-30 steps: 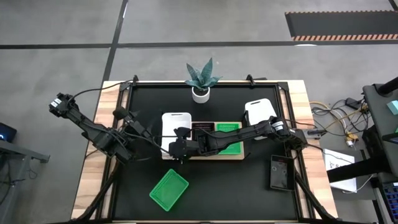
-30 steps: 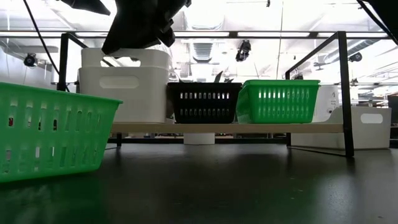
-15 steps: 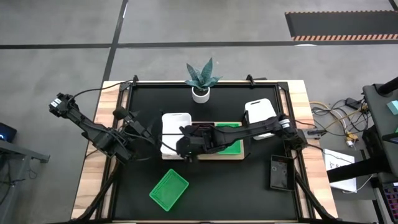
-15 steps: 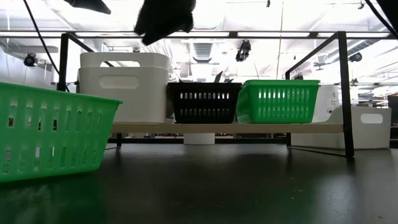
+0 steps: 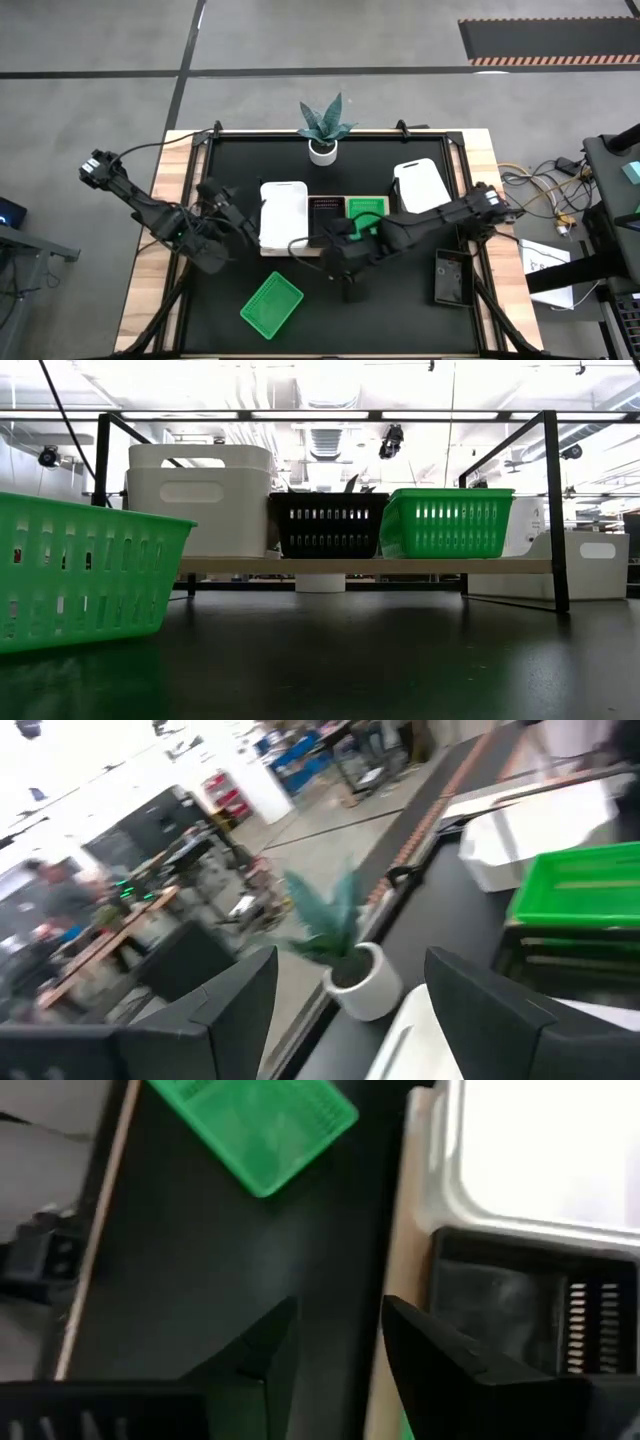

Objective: Stack baskets on shelf by color
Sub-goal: Stack the green bin on top of the other green bins on the shelf

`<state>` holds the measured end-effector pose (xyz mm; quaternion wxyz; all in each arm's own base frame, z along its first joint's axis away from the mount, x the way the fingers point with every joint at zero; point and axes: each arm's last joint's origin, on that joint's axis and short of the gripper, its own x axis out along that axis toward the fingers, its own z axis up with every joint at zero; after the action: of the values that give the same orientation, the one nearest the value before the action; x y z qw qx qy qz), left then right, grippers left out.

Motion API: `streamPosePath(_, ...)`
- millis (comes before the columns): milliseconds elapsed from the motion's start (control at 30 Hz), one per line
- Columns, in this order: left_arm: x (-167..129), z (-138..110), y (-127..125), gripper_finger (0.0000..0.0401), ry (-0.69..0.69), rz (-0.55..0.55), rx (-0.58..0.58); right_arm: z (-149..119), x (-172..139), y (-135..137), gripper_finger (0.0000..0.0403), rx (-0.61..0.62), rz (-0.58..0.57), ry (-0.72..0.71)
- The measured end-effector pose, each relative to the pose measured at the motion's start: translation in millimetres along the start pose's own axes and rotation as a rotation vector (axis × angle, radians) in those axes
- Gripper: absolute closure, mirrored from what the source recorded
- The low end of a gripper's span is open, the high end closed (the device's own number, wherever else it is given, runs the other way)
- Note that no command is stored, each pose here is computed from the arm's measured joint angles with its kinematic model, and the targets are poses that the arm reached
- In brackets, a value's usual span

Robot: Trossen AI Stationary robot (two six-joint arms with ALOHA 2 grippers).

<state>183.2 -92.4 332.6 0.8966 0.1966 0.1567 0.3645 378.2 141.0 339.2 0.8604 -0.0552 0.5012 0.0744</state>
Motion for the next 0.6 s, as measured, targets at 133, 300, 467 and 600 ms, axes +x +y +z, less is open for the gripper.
streamPosePath(133, 1, 12, -12, 0.0163, -0.026, -0.123, 0.009, -17, -5, 22, 0.0289, -0.030, -0.009, 0.014)
streamPosePath(300, 2, 22, -33, 0.0163, -0.077, -0.280, 0.014, -43, -9, 43, 0.0306, -0.053, -0.062, 0.011)
streamPosePath(467, 5, 25, -56, 0.0163, -0.106, -0.362, -0.002, -69, -13, 58, 0.0316, -0.072, -0.027, -0.029)
streamPosePath(600, 8, 23, -73, 0.0163, -0.099, -0.373, 0.016, -87, -26, 56, 0.0310, 0.001, -0.004, -0.054)
